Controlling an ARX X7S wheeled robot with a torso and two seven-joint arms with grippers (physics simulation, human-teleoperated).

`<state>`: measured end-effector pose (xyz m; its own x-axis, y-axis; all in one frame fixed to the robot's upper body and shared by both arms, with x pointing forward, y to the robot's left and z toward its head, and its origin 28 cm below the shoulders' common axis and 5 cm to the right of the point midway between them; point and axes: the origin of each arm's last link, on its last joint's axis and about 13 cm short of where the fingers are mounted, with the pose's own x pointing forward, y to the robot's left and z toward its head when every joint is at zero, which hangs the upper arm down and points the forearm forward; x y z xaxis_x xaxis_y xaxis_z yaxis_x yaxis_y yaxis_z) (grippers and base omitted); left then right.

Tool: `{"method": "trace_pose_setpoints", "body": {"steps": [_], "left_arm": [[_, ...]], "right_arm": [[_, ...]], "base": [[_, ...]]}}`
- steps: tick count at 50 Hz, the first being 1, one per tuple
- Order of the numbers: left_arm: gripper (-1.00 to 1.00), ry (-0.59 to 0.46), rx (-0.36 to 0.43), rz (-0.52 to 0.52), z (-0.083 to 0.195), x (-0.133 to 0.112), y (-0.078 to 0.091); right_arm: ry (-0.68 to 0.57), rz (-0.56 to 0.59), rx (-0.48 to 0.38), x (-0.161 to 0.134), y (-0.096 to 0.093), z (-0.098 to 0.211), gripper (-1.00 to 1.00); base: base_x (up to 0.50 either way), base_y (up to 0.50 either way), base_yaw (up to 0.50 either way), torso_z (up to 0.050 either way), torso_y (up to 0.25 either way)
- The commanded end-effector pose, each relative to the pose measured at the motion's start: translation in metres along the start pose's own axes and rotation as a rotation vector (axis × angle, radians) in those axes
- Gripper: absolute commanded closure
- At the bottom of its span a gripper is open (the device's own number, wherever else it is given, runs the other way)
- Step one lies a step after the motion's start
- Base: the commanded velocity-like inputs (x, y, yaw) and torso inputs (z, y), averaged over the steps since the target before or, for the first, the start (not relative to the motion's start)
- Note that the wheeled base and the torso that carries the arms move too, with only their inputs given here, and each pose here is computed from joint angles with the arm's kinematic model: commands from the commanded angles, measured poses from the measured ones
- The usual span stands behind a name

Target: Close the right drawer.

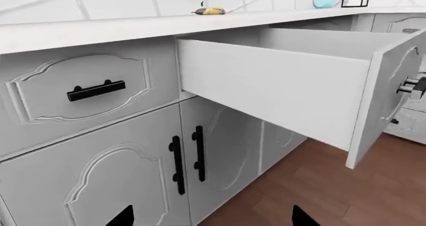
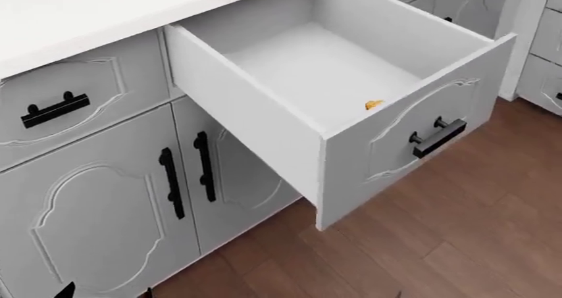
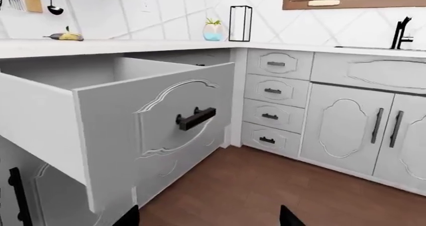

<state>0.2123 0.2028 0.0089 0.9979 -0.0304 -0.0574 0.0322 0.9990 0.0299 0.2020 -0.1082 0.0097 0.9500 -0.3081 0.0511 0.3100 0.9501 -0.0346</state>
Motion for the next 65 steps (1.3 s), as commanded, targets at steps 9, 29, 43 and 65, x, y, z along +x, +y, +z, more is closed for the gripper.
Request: {"method": "trace_pose_setpoints", "body": {"steps": [9,29,43,65], "left_arm": [[-1.00,0.005,0.002,-0.001,0.000,-0.001,0.001],[-1.00,0.064,-0.034,-0.010,0.051,0.019,0.042],[-1.00,0.092,0.051,0.021,0.117,0.018,0.100],[-1.00,0.100,0.024,-0.007,0.128,0.014,0.106]], "right_arm": [[0.000,-0.027,0.001,-0.001,-0.001,0.000,-1.00],[0.073,0.134,-0.029,0.027,-0.024,0.058,-1.00],[0.046,0.264,-0.022,0.038,-0.082,0.140,-1.00],[0.069,0.292,-0.061,0.032,-0.087,0.137,-1.00]], "base": [[-0.14,0.13,-0.50,0.000,0.000],[-0.04,0.02,-0.10,0.000,0.000],[0.00,0.00,0.00,0.000,0.000],[0.25,-0.25,0.00,0.000,0.000]]}}
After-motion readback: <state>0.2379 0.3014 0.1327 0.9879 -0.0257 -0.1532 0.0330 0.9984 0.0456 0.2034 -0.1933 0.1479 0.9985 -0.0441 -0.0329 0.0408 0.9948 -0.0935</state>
